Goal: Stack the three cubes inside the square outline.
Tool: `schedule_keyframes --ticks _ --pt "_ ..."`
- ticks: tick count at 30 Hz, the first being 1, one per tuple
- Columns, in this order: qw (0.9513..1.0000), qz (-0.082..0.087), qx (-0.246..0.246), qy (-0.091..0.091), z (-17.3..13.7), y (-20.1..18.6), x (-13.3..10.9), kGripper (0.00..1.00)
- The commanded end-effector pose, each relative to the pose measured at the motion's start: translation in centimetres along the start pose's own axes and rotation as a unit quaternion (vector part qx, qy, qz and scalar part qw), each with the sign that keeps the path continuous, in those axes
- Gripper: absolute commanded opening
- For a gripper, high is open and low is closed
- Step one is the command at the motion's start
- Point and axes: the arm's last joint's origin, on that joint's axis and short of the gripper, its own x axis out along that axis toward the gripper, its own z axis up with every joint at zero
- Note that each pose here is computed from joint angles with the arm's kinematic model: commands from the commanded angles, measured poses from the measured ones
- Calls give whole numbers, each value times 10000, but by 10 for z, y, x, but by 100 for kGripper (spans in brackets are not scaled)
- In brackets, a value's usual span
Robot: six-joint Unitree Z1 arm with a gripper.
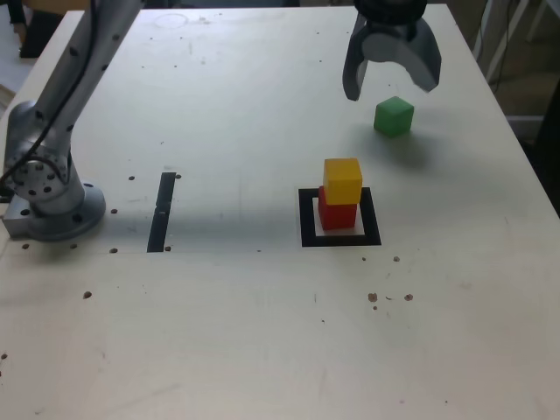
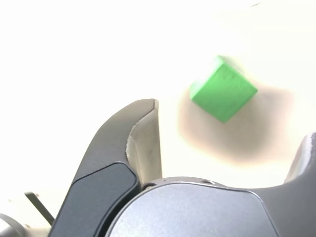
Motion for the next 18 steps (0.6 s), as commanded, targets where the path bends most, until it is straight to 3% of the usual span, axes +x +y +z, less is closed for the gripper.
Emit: schedule_keyframes --ticks 1,7,18 --pt "9966 76 818 8 1 2 -1 99" --pt "9866 105 1622 97 1 2 2 99" --pt "9790 215 2027 83 23 6 26 96"
